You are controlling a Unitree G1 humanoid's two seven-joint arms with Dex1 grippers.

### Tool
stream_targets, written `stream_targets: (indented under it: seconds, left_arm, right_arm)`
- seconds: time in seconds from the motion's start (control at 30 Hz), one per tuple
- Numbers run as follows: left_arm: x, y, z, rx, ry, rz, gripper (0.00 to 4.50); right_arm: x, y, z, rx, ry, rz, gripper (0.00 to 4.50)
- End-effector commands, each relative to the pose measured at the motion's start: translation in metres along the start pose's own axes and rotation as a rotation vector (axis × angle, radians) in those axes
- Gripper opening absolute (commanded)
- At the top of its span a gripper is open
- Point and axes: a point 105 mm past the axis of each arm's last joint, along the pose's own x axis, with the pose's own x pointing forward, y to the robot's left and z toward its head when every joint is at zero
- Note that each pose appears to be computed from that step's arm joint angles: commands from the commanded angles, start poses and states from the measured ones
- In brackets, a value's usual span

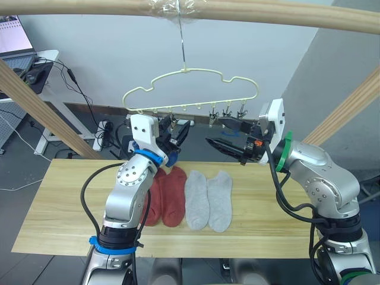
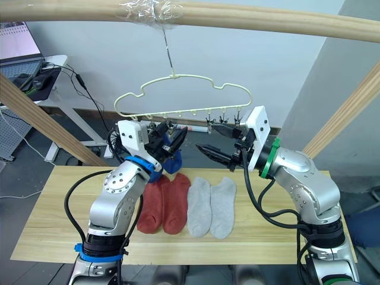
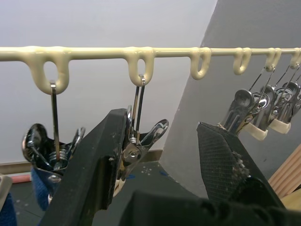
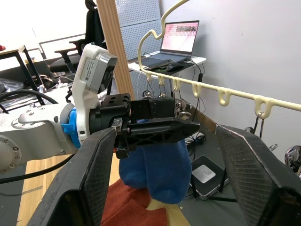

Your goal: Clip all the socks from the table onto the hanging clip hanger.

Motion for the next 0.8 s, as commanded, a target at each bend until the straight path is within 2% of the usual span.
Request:
stream_targets:
  seconds: [0.03,0.3,0.4,0.53,0.6,0.7,0.8]
  left_arm:
    - [0.001,0.002,0.018,0.030,-0.069,0.004,2.65]
    - [0.000,0.002,0.017,0.037,-0.065,0.002,2.65]
    - [-0.001,0.003,0.015,0.063,-0.055,0.004,2.11]
    - [-0.002,0.001,0.012,0.056,-0.046,0.000,0.91]
    - [-0.003,0.000,0.012,0.048,-0.043,-0.004,0.45]
    - [-0.005,0.000,0.011,0.033,-0.041,0.001,0.07]
    - [-0.007,0.002,0.011,0.017,-0.036,0.012,0.04]
  right_arm:
    - [-0.002,0.003,0.007,-0.022,-0.028,0.014,3.53]
    - [-0.001,0.003,0.007,-0.023,-0.032,0.014,3.53]
    - [-0.001,0.004,0.008,-0.021,-0.034,0.014,3.53]
    - [-0.001,0.006,0.007,-0.017,-0.032,0.020,3.53]
    - [-0.001,0.006,0.006,-0.016,-0.029,0.021,3.53]
    - [-0.002,0.004,0.005,-0.011,-0.024,0.013,3.53]
    - [-0.002,-0.001,-0.009,0.047,0.025,-0.023,3.53]
